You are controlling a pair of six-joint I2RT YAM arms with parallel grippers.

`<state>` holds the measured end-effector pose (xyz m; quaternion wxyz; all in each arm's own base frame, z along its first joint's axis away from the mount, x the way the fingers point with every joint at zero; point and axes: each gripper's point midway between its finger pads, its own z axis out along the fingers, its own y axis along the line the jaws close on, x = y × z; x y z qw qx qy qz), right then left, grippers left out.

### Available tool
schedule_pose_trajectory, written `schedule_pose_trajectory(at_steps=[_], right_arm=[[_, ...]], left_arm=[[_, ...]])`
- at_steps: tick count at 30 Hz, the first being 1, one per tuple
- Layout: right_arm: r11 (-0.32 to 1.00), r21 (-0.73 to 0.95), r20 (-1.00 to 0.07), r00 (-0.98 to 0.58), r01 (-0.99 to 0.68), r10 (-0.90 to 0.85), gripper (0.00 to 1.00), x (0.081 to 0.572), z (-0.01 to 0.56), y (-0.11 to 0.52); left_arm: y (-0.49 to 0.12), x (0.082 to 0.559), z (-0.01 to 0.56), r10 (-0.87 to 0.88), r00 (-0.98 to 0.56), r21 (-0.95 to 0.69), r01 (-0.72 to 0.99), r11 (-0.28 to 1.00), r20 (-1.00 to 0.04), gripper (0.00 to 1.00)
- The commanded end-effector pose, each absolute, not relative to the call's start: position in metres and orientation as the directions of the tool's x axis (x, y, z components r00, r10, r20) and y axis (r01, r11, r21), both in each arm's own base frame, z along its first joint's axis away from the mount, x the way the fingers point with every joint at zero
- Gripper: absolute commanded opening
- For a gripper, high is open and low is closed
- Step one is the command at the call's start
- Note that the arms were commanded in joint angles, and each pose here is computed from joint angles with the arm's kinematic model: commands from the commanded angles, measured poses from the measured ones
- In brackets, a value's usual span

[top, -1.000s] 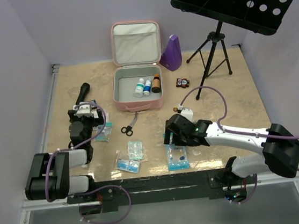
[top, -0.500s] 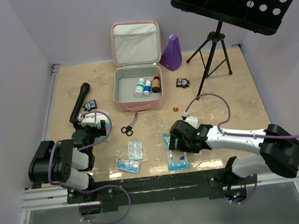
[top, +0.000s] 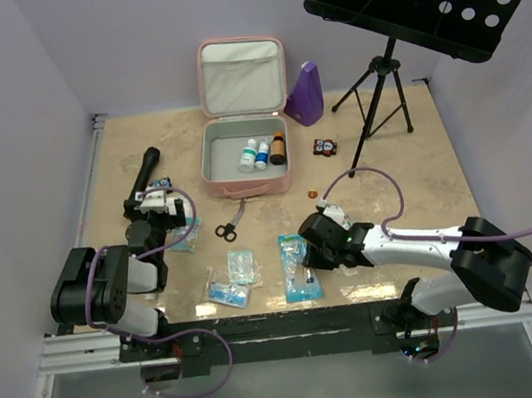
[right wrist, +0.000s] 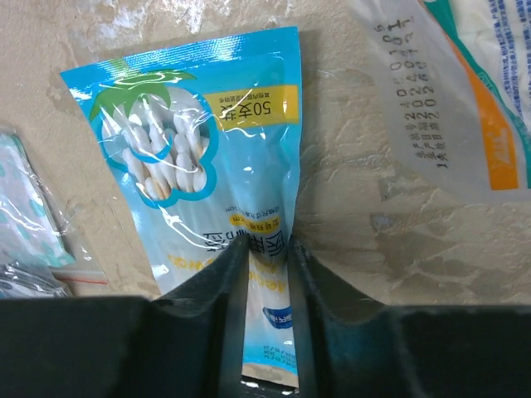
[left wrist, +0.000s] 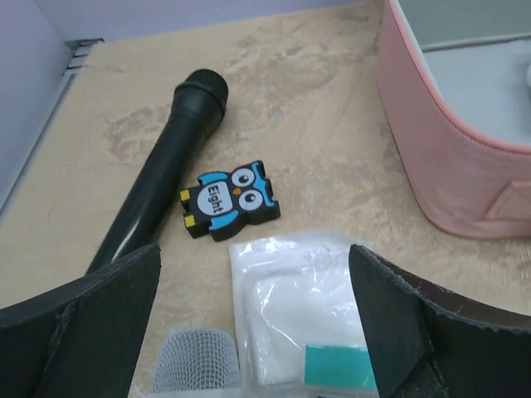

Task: Organize the medicine kit
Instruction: Pick up the medical item at the center of the board.

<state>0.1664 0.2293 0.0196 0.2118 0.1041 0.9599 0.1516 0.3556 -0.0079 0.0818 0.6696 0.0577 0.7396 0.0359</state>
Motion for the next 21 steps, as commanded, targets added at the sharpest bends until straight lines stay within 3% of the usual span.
schedule_pose_trajectory(at_steps=[1,4,12,21], right_arm=[[0.937,0.319,-0.342,-0.905,0.139,0.251,0.19,0.154,0.006,0.223],[0.933,0.334,-0.337,-0.908,0.133,0.250,0.00,0.152,0.006,0.224],[0.905,0.415,-0.425,-0.861,0.089,0.280,0.00,0.164,0.057,0.228],[0.821,0.557,-0.568,-0.778,-0.125,0.267,0.00,0.187,0.142,0.259]], left_arm=[[-0.001,0.370,0.116,0.091,0.023,0.091,-0.022,0.996,-0.996,1.00],[-0.001,0.369,0.116,0.090,0.021,0.090,-0.019,0.996,-0.996,1.00],[-0.002,0.370,0.116,0.088,0.022,0.088,-0.017,0.996,-0.996,1.00],[-0.002,0.370,0.116,0.087,0.022,0.087,-0.017,0.996,-0.996,1.00]])
